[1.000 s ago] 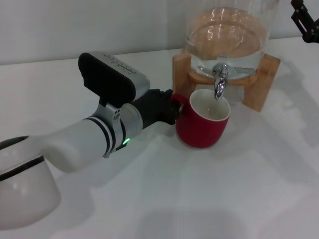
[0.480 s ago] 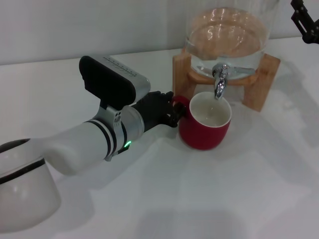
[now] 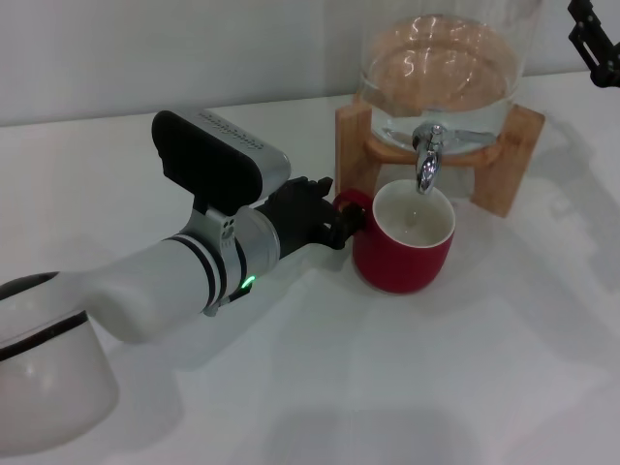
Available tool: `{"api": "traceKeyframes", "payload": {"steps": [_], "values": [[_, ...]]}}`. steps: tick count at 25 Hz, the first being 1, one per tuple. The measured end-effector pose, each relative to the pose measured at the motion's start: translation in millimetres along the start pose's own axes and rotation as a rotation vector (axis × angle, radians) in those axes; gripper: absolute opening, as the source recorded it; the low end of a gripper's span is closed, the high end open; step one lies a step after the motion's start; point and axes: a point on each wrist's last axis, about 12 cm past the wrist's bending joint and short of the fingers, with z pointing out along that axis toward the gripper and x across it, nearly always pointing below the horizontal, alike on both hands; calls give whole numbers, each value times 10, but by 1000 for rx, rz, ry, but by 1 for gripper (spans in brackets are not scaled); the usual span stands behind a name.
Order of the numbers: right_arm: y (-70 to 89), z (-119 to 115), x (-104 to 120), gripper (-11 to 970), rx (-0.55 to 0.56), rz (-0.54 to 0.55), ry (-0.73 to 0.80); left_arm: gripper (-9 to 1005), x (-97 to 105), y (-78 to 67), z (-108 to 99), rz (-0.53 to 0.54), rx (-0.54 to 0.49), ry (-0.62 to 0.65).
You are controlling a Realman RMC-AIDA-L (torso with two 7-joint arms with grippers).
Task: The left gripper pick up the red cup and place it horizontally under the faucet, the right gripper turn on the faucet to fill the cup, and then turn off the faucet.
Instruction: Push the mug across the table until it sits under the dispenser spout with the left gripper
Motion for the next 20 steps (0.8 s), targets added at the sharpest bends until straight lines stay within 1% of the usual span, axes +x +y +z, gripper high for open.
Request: {"api": "traceKeyframes", "payload": {"steps": [2,16,20], "values": [[-1,-4,0,617,0,0,0,488,4,-5,-1,-3,1,1],[6,-21,7,617,-8,-1,5,482,69,-126,-22,-35,37,15],[2,-30,13,617,-6,-1,10,482,106,-125,-50,-43,31,17]]}}
